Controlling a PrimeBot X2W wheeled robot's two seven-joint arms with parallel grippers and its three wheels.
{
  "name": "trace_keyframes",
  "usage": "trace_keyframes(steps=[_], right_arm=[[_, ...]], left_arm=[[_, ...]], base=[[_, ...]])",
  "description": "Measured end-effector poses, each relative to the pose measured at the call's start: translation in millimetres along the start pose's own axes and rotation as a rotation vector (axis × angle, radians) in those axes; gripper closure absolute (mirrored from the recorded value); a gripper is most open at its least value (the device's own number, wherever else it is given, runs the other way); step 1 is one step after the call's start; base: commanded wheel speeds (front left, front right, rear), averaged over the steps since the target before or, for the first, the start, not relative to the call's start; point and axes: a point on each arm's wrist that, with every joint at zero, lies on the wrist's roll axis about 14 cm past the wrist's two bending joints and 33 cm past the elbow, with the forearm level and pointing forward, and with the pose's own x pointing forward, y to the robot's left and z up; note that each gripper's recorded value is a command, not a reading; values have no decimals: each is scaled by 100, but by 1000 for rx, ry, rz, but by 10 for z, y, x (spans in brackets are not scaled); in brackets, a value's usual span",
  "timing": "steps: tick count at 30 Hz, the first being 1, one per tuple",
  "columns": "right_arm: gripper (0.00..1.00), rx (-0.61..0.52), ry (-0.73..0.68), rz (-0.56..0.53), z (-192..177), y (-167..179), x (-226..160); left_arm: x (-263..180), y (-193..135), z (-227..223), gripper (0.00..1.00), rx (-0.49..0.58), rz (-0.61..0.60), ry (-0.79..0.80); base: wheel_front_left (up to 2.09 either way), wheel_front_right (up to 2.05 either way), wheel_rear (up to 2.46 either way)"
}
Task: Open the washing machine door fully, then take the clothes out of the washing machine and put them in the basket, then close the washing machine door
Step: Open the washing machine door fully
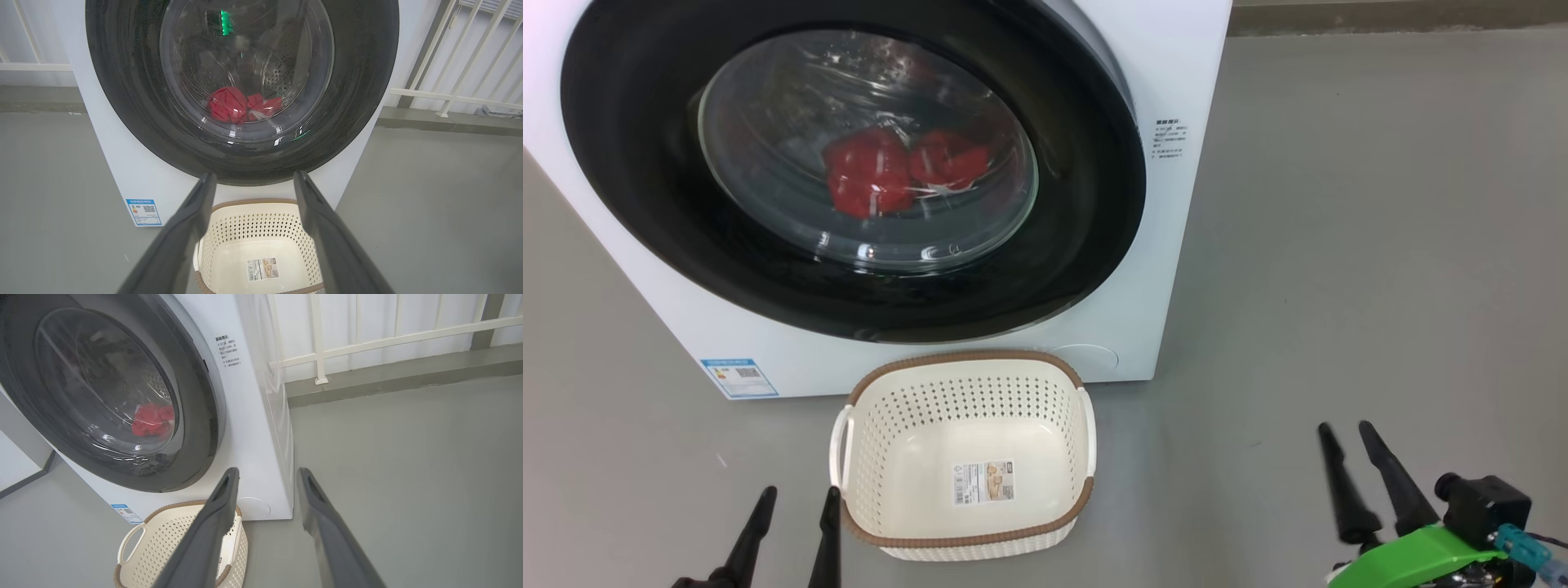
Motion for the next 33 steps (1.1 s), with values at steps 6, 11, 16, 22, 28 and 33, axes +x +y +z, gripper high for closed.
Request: trace_keyframes(steps=[6,11,16,22,28,33], right_arm=[[100,110,-77,4,229,69,161],[100,221,-207,37,675,184,467],[100,322,-298,98,1031,376,759],[100,441,-354,227,1438,693,1183],[100,565,-244,329,1478,926,1540],[100,674,-101,413,1440,1146,1766]], left_arm=[[21,-12,-33,0,-1,-4,10],[72,-24,-58,0,-7,-7,17],[189,-17,-12,0,-11,-6,1],[277,35,-10,0,-21,9,-2],[325,114,-28,0,-22,32,2],[338,189,-62,0,-25,54,12]], base=[[0,0,0],[0,0,0],[0,0,0],[0,0,0],[0,0,0],[0,0,0]])
